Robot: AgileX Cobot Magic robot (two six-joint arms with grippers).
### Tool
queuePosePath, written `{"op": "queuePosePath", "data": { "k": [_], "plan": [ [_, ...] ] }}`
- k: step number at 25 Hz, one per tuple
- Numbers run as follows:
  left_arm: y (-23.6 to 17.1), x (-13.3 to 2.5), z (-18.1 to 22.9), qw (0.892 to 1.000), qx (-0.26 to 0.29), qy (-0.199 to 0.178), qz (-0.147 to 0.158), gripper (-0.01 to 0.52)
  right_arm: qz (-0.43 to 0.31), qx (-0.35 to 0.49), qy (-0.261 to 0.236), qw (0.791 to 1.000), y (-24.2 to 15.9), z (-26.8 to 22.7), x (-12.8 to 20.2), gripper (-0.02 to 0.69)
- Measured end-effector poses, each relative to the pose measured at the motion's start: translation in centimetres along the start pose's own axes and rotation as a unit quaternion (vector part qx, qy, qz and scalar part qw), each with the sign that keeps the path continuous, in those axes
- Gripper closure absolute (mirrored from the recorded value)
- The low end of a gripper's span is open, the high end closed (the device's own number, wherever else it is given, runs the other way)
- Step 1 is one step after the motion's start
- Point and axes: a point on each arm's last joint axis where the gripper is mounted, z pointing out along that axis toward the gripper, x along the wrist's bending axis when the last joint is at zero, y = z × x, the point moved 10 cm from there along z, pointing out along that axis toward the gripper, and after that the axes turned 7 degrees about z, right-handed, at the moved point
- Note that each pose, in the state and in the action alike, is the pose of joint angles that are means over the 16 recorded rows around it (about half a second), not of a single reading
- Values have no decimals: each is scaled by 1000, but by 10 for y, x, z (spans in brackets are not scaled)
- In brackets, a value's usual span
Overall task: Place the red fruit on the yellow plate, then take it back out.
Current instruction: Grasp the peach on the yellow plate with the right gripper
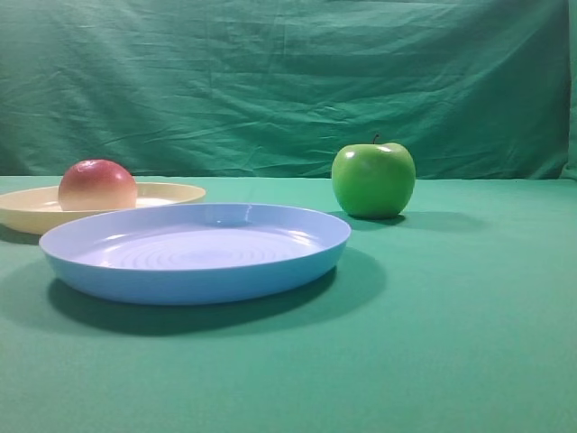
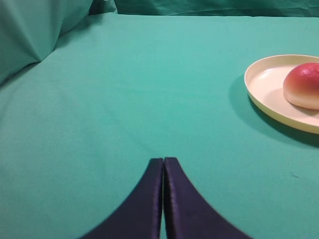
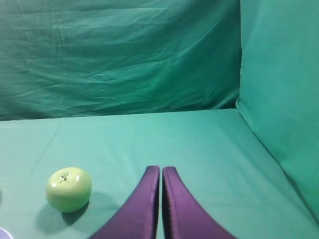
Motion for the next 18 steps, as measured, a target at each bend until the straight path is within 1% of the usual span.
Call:
{"op": "queuePosePath", "data": {
  "k": [4, 8, 13, 18],
  "plan": [
    [0, 0, 0, 1000, 0, 0, 0, 514, 21, 9, 18, 1000, 4, -5, 9, 665],
    [0, 0, 0, 1000, 0, 0, 0, 514, 17, 8, 39, 999, 8, -4, 17, 665],
    [0, 0, 0, 1000, 0, 0, 0, 514, -22, 23, 63, 998, 15, 8, 29, 665],
    [0, 0, 0, 1000, 0, 0, 0, 514, -83, 78, 96, 989, 17, 37, 48, 665]
  ]
}}
